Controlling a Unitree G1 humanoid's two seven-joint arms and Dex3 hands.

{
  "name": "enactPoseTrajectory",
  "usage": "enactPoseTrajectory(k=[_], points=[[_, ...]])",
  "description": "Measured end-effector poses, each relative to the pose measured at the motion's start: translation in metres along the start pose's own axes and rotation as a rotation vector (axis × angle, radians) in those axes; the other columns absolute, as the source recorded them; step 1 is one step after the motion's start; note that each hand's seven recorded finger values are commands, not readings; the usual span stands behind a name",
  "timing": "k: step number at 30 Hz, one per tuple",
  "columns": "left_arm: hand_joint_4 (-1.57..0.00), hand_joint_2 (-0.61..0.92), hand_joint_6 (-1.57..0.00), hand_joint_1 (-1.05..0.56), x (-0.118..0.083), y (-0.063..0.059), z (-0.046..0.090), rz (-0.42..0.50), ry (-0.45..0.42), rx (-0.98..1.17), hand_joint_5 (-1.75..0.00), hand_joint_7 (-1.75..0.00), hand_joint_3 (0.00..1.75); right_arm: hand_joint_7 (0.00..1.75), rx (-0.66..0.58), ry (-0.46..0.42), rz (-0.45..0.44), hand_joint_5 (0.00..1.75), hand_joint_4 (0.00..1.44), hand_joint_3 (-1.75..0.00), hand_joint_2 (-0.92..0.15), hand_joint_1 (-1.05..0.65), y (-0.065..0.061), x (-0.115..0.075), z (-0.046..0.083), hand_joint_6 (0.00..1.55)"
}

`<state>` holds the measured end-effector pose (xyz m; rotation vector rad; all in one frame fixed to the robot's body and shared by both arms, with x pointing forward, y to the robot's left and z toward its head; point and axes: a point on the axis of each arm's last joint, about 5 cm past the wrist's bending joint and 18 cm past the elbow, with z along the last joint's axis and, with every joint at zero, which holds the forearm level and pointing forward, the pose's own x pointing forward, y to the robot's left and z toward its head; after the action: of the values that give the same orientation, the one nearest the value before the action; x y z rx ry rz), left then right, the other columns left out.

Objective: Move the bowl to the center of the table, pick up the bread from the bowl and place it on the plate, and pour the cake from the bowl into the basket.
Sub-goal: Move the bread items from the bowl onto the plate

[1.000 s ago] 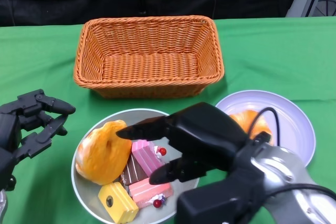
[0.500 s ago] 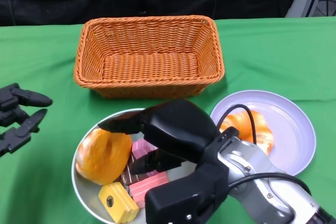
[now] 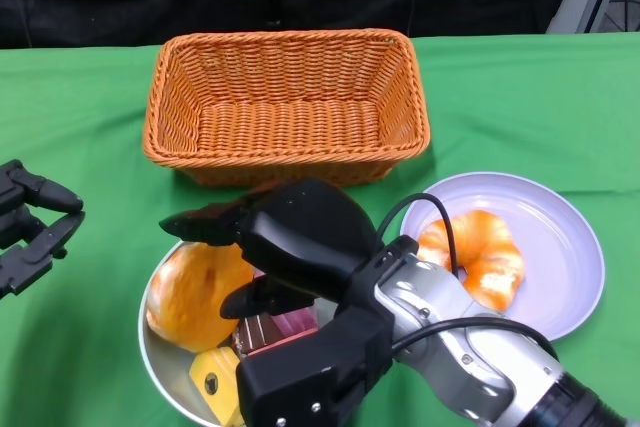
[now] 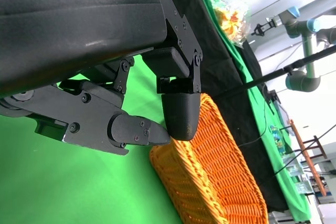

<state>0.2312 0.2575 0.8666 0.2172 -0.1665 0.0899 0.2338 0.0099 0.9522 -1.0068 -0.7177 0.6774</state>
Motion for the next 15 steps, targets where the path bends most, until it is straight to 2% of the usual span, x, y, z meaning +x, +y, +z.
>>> enactPoseTrajectory(k=[6, 11, 12, 14, 15], points=[[-0.74, 0.92, -0.79, -0.23, 0.002, 0.002, 0.002, 0.001, -0.018, -0.039, -1.70, -1.16, 0.16, 0.00, 0.000, 0.007, 0.024, 0.00, 0.60, 0.00, -0.88, -0.64, 0.010, 0.004, -0.003, 0.48], [-0.73, 0.92, -0.78, -0.18, 0.002, 0.005, 0.002, -0.005, -0.023, -0.071, -1.71, -1.14, 0.24, 0.00, -0.002, 0.008, 0.050, 0.00, 0.59, 0.00, -0.88, -0.65, 0.016, 0.007, -0.005, 0.46], [-0.73, 0.92, -0.78, -0.18, 0.002, 0.005, 0.002, -0.006, -0.024, -0.075, -1.67, -1.14, 0.24, 0.00, -0.002, 0.008, 0.055, 0.00, 0.59, 0.00, -0.88, -0.65, 0.017, 0.007, -0.005, 0.46], [-0.79, 0.92, -0.78, -0.16, 0.002, 0.005, 0.002, -0.005, -0.021, -0.080, -1.44, -1.10, 0.23, 0.00, -0.005, 0.006, 0.063, 0.00, 0.58, 0.00, -0.87, -0.65, 0.019, 0.007, -0.005, 0.46], [-0.80, 0.92, -0.78, -0.15, 0.002, 0.005, 0.001, -0.006, -0.017, -0.081, -1.39, -1.09, 0.23, 0.00, -0.007, 0.004, 0.067, 0.00, 0.58, 0.00, -0.87, -0.65, 0.019, 0.007, -0.004, 0.46]])
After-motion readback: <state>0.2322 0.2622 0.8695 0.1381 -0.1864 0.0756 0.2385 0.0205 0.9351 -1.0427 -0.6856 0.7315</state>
